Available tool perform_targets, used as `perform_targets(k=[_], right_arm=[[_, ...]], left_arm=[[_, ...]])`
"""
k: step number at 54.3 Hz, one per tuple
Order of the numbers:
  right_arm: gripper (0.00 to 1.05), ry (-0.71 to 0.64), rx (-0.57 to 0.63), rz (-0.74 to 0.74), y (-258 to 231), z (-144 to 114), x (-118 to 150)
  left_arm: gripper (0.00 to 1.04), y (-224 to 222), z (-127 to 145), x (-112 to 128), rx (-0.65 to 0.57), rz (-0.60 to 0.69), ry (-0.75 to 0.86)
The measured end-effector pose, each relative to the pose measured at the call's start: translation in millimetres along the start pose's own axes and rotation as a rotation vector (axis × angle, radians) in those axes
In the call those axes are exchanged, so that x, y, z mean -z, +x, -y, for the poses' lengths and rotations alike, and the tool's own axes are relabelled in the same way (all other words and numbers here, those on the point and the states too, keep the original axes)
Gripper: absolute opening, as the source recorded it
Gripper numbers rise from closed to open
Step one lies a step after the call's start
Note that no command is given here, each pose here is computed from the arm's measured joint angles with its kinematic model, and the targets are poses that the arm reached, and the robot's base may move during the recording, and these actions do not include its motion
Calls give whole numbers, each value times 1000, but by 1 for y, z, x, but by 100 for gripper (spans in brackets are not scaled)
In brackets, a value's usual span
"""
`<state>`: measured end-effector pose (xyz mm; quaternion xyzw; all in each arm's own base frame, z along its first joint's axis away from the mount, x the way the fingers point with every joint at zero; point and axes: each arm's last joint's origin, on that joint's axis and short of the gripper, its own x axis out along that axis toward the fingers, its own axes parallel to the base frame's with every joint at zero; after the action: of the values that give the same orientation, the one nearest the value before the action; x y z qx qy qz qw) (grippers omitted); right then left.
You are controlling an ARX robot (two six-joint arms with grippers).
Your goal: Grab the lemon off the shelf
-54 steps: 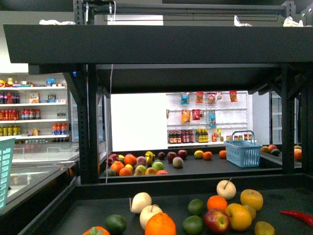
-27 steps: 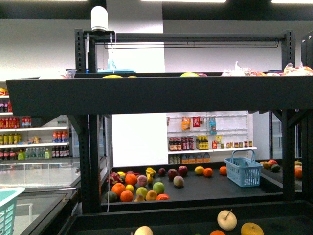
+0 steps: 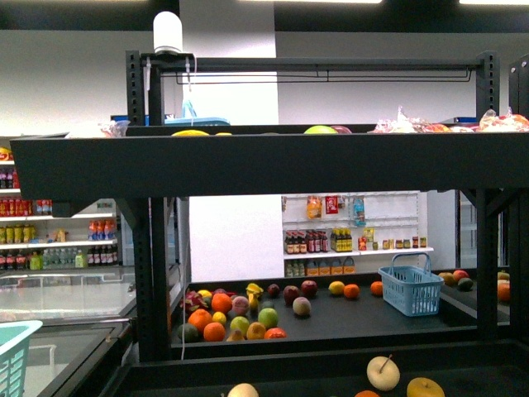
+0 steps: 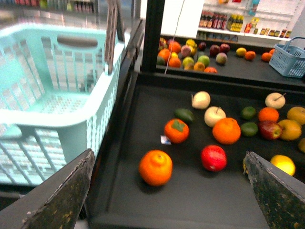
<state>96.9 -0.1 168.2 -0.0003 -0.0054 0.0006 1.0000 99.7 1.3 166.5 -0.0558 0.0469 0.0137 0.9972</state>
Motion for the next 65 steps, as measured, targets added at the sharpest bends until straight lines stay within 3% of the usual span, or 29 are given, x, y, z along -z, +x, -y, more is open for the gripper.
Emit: perform_targets(k=[5,16,27,43,65], right_arm=[[97,0,-1,0,0,0,0],[97,0,-1,0,0,0,0],[97,0,-1,0,0,0,0],[97,0,-1,0,0,0,0],[97,0,-1,0,0,0,0]], left_arm=[[97,10,-3,-16,25,-36,-161],[97,51,-19,-87,105,8,-369],[97,113,-73,-129,66,-69,-738],[97,186,-133,-141,54,-26,-1118],[97,247,-152,-146,79,15,-1330]])
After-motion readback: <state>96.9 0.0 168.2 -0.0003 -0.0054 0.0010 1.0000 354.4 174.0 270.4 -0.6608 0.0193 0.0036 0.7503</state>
